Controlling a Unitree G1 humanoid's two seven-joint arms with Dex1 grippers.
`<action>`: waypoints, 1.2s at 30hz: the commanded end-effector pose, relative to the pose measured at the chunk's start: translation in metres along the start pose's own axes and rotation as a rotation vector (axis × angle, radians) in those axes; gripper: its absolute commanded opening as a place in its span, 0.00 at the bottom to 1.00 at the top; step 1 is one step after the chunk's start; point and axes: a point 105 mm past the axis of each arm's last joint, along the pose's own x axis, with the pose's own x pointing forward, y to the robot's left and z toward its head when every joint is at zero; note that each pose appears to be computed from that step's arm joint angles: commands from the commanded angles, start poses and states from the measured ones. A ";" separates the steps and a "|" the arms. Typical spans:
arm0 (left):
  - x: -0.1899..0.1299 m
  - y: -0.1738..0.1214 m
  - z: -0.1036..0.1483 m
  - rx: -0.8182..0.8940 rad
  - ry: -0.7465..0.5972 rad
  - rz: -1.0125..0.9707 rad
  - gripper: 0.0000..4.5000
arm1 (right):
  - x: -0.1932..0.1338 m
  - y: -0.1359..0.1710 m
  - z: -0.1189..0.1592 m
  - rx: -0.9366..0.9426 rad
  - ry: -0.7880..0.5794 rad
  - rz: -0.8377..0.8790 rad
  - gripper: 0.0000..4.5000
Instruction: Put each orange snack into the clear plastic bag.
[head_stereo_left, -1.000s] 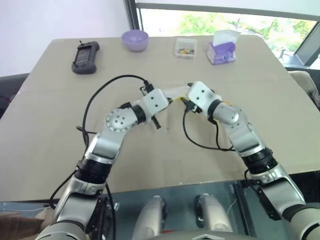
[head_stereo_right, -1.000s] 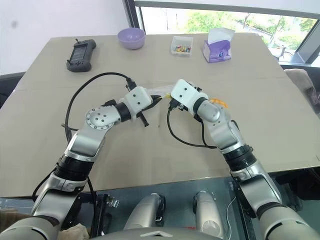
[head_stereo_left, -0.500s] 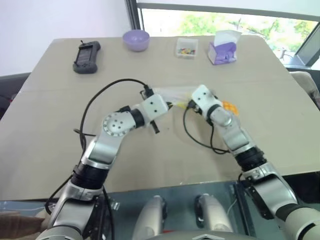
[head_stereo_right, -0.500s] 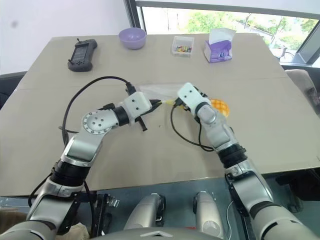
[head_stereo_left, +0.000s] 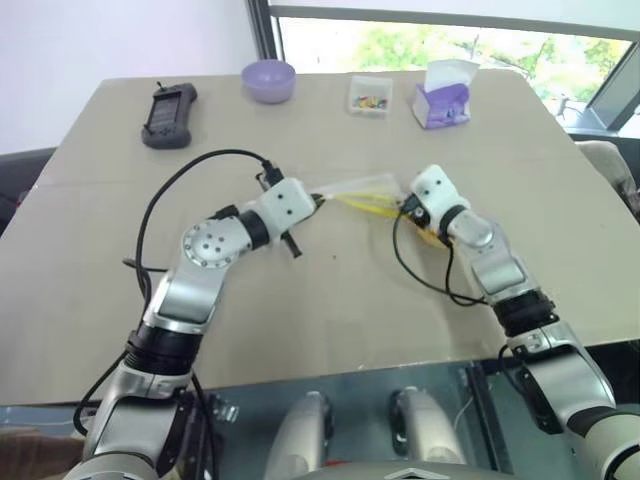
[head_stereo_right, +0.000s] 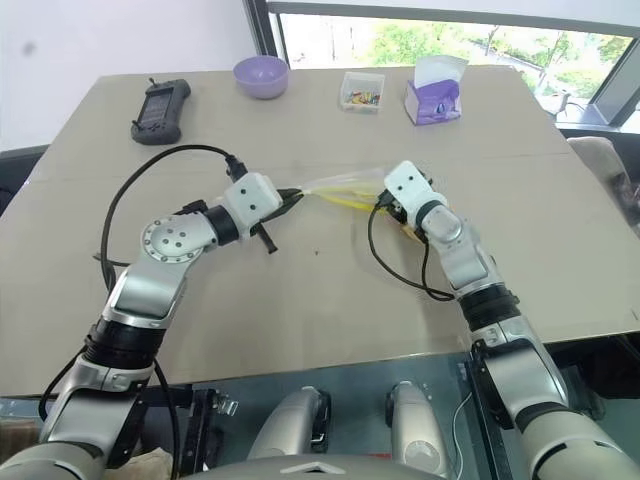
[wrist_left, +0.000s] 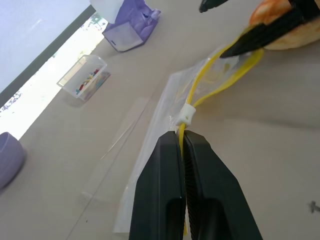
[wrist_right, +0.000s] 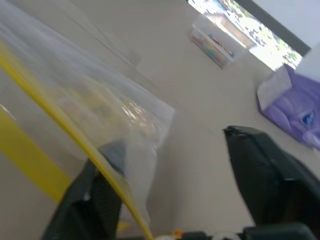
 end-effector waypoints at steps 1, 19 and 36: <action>0.001 0.006 0.015 0.003 -0.046 0.032 0.00 | -0.003 -0.002 0.031 -0.041 -0.122 -0.003 0.99; 0.011 0.022 0.013 -0.032 -0.014 0.098 0.00 | -0.045 0.001 0.051 0.032 -0.189 0.099 0.03; 0.009 -0.010 0.024 0.007 -0.065 -0.011 0.00 | -0.005 0.016 0.054 0.140 -0.147 0.089 0.03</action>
